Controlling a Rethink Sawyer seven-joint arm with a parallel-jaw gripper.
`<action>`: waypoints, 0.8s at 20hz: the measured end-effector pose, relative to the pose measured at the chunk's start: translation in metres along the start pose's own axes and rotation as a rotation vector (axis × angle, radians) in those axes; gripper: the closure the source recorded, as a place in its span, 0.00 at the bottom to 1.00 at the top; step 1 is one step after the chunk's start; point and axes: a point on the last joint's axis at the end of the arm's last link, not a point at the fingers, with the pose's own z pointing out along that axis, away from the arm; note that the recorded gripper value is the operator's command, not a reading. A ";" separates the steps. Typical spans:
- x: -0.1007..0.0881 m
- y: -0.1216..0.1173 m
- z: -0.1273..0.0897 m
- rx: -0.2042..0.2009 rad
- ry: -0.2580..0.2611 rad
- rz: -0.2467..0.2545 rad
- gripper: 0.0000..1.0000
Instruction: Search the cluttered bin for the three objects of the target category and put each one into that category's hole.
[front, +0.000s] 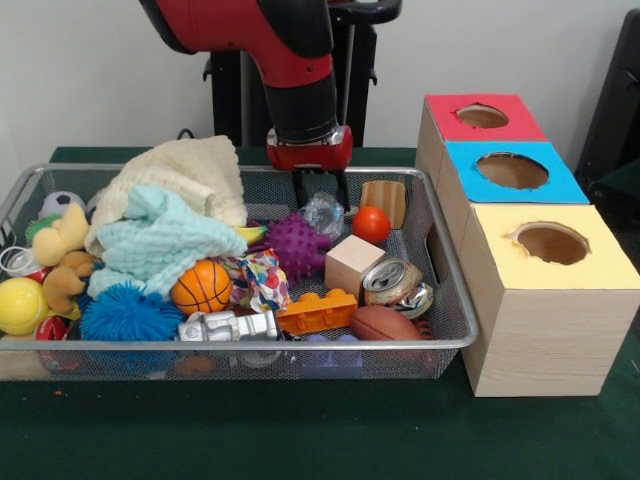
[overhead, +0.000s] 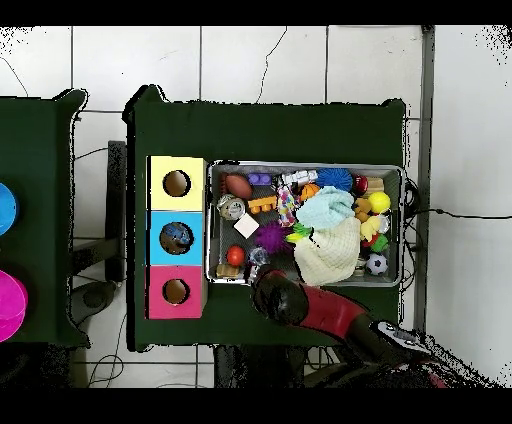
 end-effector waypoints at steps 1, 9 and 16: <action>0.000 0.000 0.000 0.000 -0.003 -0.003 0.00; 0.001 -0.004 0.002 0.008 -0.051 -0.035 0.00; 0.004 -0.007 0.002 0.016 -0.058 -0.064 0.00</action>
